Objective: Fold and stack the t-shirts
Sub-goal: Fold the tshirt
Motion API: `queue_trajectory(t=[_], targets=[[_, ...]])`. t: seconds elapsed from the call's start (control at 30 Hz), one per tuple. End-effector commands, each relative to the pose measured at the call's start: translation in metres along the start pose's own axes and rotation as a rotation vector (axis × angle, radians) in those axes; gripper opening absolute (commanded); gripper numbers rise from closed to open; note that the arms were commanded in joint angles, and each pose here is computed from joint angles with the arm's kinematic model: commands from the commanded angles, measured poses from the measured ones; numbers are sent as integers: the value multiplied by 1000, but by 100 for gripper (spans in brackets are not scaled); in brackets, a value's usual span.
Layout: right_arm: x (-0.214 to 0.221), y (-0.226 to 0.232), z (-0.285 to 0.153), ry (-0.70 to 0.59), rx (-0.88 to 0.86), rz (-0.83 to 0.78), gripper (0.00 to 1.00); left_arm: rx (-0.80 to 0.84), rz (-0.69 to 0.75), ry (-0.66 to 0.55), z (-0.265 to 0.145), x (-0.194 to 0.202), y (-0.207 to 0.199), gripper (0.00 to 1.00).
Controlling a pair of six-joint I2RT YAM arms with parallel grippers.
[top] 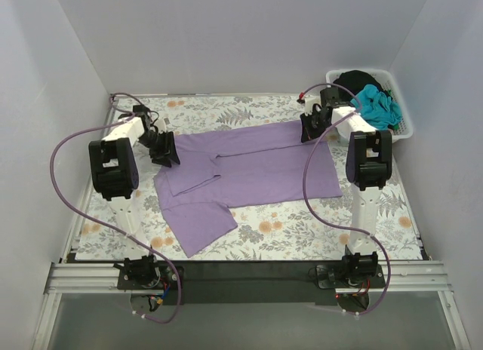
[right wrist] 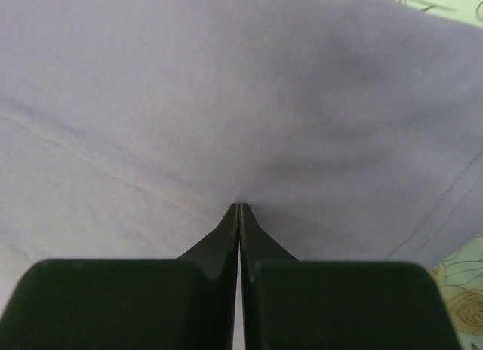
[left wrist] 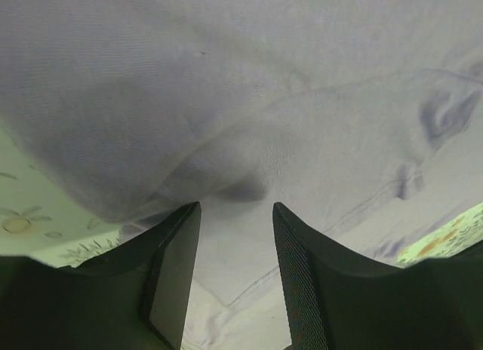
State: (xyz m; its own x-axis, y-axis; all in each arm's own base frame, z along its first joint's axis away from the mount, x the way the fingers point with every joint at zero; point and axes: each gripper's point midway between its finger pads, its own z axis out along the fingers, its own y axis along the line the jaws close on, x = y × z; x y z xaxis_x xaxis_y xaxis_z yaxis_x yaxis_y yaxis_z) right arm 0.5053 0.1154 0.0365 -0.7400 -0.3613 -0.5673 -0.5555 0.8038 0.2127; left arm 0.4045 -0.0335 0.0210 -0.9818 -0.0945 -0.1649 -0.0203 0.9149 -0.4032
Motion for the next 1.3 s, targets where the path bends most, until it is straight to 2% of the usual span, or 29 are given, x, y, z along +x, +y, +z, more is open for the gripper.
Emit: queue_trajectory(t=[0.0,0.03,0.13,0.17,0.23,0.37,0.47,0.53,0.6,0.67,0.7,0.73,0.77,0.8,0.83,0.9,0.93,0.97,1.0,1.07,1.1,1.17,1.23,1.27], targets=[[15,2,5,52,-1,18,1,-139,-5,14,29,-16,50,43],[16,1,5,52,0,21,1,-141,7,-18,26,-34,51,43],[16,-5,9,58,22,22,1,-131,-10,8,41,-46,62,43],[15,-8,10,61,34,25,1,-129,10,-33,34,-66,62,43],[2,-17,11,37,64,18,1,-138,9,-30,38,-71,66,43],[-20,-25,12,-7,81,18,1,-133,32,-98,20,-87,60,46],[-39,-10,1,-62,18,22,1,-61,63,-177,-7,-101,38,53],[-61,17,-24,-137,-75,22,10,-14,115,-241,-36,-114,18,55],[-73,41,-44,-181,-145,0,25,41,166,-306,-68,-128,-6,59],[-85,57,-75,-227,-149,-34,34,65,215,-375,-104,-138,-27,63],[-87,62,-85,-241,-149,-48,46,77,235,-393,-120,-139,-37,64],[-94,70,-107,-273,-139,-79,51,81,274,-428,-143,-137,-48,66],[-94,72,-115,-281,-118,-116,55,108,297,-433,-153,-132,-57,69],[-83,74,-118,-262,-115,-119,64,119,313,-422,-160,-122,-63,70],[-82,81,-135,-274,-104,-152,69,134,345,-397,-159,-108,-64,70],[-58,85,-138,-224,-94,-185,78,162,409,-381,-178,-77,-78,70],[-48,91,-149,-203,-93,-194,78,172,396,-318,-163,-53,-71,70],[-36,95,-150,-175,-97,-203,77,165,453,-311,-165,-41,-70,70],[-25,96,-151,-148,-86,-251,71,157,487,-322,-176,-26,-74,68],[12,110,-153,-68,-94,-280,64,167,499,-246,-160,14,-62,67],[25,109,-153,-39,-72,-316,56,150,562,-248,-165,29,-61,65],[60,123,-155,13,-74,-355,49,126,567,-167,-146,64,-46,56],[80,125,-163,46,-25,-428,44,84,638,-160,-147,81,-39,50],[104,129,-156,101,-31,-450,43,84,647,-146,-144,91,-37,49]])
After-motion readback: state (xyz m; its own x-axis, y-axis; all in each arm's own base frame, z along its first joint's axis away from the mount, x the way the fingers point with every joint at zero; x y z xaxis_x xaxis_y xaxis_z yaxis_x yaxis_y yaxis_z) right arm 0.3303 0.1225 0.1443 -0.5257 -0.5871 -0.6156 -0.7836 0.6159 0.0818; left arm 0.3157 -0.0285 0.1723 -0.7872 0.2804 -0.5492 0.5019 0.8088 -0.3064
